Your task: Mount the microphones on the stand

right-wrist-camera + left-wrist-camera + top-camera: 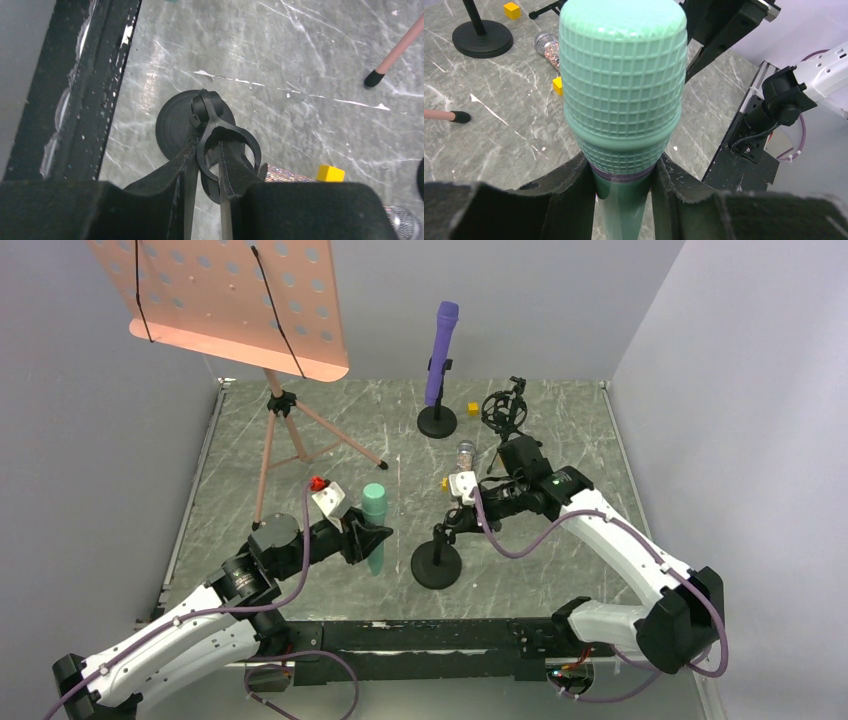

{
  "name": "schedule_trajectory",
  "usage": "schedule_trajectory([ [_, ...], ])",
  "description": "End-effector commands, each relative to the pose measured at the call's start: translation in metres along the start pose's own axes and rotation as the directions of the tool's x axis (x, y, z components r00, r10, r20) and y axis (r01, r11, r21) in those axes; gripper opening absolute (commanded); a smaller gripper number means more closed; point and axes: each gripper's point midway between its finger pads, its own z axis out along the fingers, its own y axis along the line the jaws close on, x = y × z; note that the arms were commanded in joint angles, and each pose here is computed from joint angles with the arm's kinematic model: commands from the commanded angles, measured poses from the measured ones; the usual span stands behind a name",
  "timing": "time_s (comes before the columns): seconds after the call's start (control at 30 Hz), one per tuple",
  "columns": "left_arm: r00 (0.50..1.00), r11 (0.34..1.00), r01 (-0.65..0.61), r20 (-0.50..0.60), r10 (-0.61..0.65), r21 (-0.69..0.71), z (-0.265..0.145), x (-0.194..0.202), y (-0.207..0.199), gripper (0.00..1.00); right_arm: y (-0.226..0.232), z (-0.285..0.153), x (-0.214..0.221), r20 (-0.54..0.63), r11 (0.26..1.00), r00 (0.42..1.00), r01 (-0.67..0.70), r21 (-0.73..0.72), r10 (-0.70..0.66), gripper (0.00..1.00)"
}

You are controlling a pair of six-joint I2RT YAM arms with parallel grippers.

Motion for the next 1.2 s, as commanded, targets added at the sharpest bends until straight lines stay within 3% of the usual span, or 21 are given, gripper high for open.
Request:
schedule_trajectory([
  [0.0,0.996,1.000,0.004,0.086,-0.006,0.026,0.001,-0.023,-0.007,0.00,-0.030,0.007,-0.015,0.049,0.973,0.986,-0.164,0.163,0.158,0.00],
  [0.17,0.996,1.000,0.002,0.093,-0.005,0.031,0.003,-0.028,-0.008,0.00,-0.054,0.006,-0.015,0.083,0.907,0.956,-0.295,0.301,0.283,0.00],
  [0.33,0.995,1.000,-0.002,0.101,0.000,0.024,0.005,-0.031,-0.007,0.00,-0.062,0.006,-0.019,0.121,0.882,0.942,-0.335,0.330,0.312,0.00],
  [0.53,0.995,1.000,-0.009,0.098,0.008,0.018,0.007,-0.034,-0.006,0.00,0.003,0.020,-0.044,0.150,0.979,0.968,-0.204,0.000,0.202,0.00],
  [0.6,0.995,1.000,-0.013,0.101,0.012,0.016,0.008,-0.035,-0.006,0.00,0.016,0.023,-0.041,0.138,0.986,0.977,-0.160,-0.043,0.165,0.01],
  [0.67,0.994,1.000,-0.016,0.107,0.014,0.014,0.009,-0.037,-0.006,0.00,0.019,0.027,-0.034,0.118,0.987,0.981,-0.151,-0.049,0.156,0.07],
  [0.9,0.994,1.000,-0.016,0.113,0.013,0.023,0.010,-0.042,-0.008,0.00,0.036,0.028,-0.029,0.124,0.987,0.985,-0.109,-0.115,0.123,0.53],
  [1.03,0.993,1.000,-0.017,0.117,0.015,0.023,0.009,-0.043,-0.008,0.00,0.047,0.019,-0.034,0.138,0.986,0.987,-0.056,-0.155,0.078,0.67],
  [1.17,0.993,0.999,-0.022,0.120,0.018,0.025,0.009,-0.047,-0.009,0.00,0.053,0.002,-0.044,0.165,0.985,0.986,0.004,-0.174,0.026,0.72],
])
